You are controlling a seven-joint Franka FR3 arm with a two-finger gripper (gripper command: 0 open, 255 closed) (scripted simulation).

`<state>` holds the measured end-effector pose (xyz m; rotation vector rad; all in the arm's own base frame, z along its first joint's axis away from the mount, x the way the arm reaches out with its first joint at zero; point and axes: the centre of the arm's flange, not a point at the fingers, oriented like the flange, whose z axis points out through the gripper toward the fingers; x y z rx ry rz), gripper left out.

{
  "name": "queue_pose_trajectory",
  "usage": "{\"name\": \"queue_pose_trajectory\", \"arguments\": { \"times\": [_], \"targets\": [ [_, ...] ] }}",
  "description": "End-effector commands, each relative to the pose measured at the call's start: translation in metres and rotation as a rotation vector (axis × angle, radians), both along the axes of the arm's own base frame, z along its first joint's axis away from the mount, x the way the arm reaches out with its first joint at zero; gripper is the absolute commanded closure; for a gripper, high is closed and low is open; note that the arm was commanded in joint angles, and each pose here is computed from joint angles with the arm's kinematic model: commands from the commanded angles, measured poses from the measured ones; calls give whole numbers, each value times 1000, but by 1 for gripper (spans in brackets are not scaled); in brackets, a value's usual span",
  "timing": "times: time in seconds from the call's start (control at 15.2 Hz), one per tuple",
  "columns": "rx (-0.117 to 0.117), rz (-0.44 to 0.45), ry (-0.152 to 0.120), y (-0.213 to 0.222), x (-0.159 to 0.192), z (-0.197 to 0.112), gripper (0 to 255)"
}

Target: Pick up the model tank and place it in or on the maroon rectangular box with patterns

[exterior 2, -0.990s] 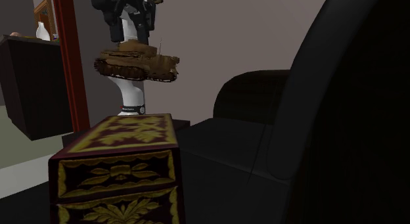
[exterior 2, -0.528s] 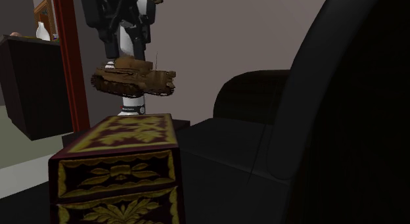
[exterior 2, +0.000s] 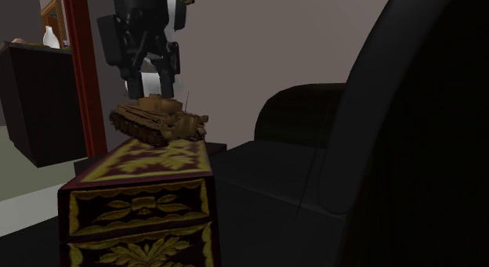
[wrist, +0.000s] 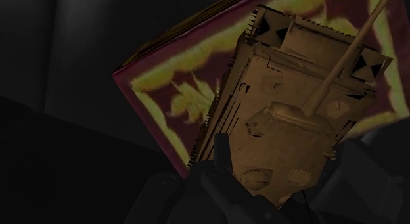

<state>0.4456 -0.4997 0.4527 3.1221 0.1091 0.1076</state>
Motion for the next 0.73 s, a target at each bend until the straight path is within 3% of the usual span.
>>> {"name": "queue_pose_trajectory", "arguments": {
  "times": [0.0,0.2,0.66],
  "targets": [
    [-1,0,-1,0,1,-11,255],
    [-1,0,-1,0,1,-25,255],
    [-1,0,-1,0,1,-25,255]
  ]
}}
